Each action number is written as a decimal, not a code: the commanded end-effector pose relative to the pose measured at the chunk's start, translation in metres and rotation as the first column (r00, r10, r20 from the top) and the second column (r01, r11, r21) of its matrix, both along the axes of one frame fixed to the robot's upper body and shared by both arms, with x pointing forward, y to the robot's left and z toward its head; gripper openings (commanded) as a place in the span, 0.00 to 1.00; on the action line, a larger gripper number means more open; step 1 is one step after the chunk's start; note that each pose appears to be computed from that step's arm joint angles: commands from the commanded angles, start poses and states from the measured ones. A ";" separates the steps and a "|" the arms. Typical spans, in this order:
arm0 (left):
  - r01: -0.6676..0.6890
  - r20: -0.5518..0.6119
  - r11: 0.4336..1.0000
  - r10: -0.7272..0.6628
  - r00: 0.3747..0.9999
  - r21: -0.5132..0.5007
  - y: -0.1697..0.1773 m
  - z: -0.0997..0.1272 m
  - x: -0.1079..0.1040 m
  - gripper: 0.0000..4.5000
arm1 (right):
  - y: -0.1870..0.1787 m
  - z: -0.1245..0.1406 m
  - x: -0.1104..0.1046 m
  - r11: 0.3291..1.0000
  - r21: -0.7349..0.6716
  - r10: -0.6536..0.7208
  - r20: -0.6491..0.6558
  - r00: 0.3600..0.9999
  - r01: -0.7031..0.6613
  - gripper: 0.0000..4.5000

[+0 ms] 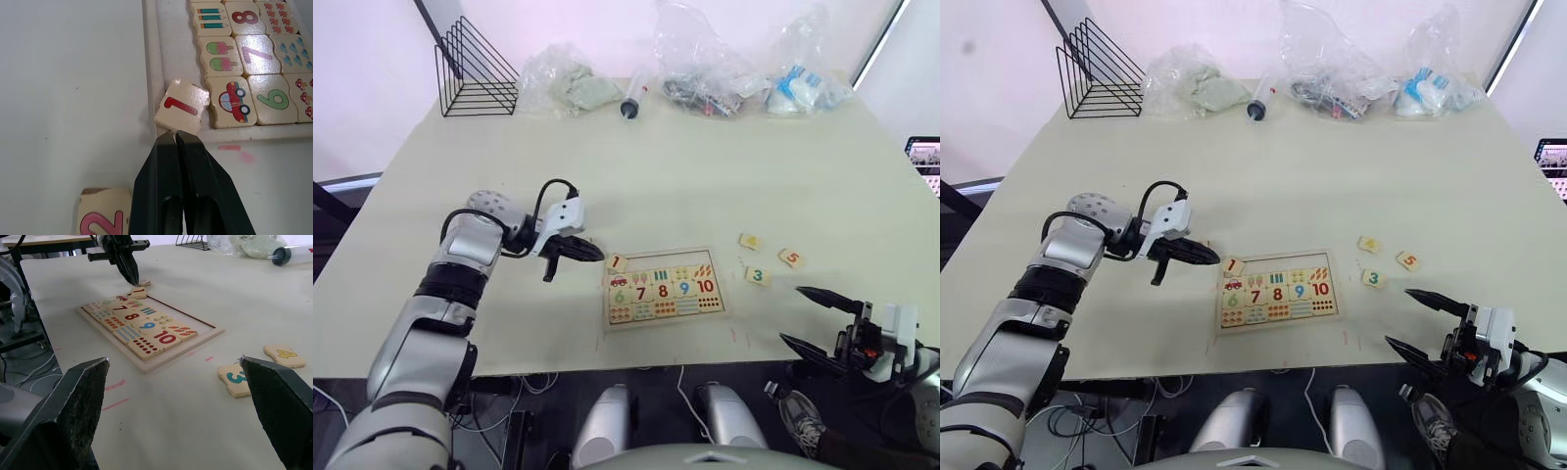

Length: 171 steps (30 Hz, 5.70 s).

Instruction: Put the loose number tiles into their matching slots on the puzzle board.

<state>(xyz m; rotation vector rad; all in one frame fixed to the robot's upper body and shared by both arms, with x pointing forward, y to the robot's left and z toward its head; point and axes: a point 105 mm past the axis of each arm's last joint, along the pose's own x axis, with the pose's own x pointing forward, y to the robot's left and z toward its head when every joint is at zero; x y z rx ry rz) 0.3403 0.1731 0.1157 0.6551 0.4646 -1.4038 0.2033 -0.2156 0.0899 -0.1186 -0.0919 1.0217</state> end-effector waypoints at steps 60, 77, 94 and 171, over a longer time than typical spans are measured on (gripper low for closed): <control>0.094 0.010 0.995 -0.094 0.995 0.042 -0.004 -0.004 -0.003 0.02 | -0.002 0.008 -0.001 1.000 -0.009 0.003 0.034 0.999 -0.003 1.00; 0.130 -0.015 0.991 -0.130 0.991 0.042 -0.007 -0.010 -0.010 0.02 | -0.001 0.007 -0.004 1.000 -0.008 0.008 0.027 1.000 -0.008 1.00; 0.139 -0.035 0.989 -0.137 0.990 0.043 -0.006 -0.012 -0.015 0.02 | -0.001 0.007 -0.003 1.000 -0.008 0.014 0.029 0.999 -0.014 1.00; -0.709 -0.086 0.518 0.776 0.625 -0.479 0.108 -0.019 -0.127 0.98 | -0.085 0.001 0.001 0.963 -0.083 -0.261 -0.085 0.961 0.255 1.00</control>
